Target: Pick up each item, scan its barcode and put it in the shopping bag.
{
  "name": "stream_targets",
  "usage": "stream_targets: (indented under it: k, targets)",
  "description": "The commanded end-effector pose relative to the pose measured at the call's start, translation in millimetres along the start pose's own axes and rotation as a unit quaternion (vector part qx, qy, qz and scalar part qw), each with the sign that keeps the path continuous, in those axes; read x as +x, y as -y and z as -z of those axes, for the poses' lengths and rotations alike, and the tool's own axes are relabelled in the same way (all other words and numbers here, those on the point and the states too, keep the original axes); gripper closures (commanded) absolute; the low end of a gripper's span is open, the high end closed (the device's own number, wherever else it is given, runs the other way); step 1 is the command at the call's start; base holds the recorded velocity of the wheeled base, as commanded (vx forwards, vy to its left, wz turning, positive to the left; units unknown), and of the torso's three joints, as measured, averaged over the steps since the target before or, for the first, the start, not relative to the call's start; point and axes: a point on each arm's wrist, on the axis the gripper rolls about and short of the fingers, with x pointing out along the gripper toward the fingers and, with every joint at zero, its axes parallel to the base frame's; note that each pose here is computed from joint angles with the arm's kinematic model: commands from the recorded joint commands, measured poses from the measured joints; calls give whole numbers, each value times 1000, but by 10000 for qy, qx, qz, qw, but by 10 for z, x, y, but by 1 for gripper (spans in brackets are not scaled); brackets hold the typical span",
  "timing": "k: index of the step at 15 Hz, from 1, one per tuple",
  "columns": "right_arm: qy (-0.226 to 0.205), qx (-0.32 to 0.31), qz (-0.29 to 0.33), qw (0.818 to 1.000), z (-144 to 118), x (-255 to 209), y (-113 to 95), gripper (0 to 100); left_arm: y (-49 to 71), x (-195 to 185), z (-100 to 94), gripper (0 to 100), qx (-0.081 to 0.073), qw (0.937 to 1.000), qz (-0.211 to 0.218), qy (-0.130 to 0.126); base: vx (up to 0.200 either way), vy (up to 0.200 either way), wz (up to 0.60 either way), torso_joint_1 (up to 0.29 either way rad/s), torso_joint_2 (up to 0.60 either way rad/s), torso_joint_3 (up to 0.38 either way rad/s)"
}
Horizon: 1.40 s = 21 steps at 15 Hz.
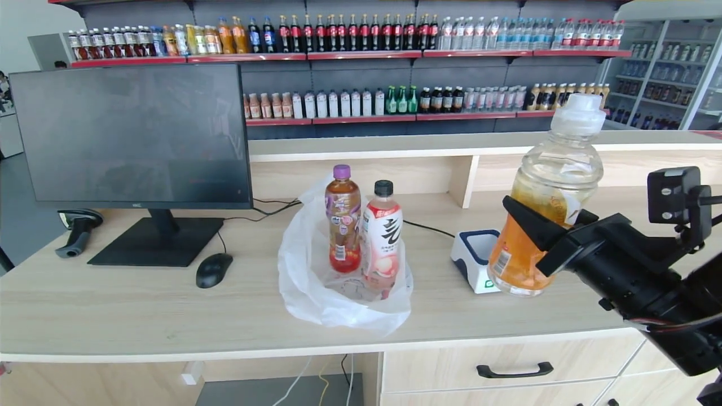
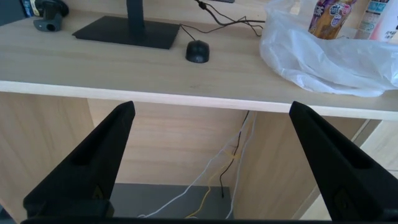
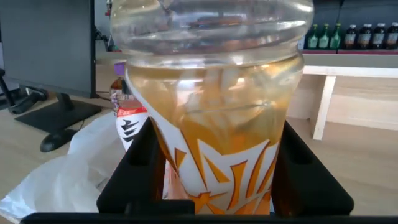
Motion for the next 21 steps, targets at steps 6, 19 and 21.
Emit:
stream_targets:
  k: [6,19,21]
  targets:
    - [56,-5,-13,10000,-28,-9,-7,100,0,0,0,0,14,10000,4,3,0,67,300,0,1,0]
    - [415,2,-59,9991,-76,343,-2,100,0,0,0,0,22,10000,-4,3,0,0,138,1,1,0]
    - [256,40,-208,9994,59,456,-66,100,0,0,0,0,22,10000,4,3,0,0,0,0,0,0]
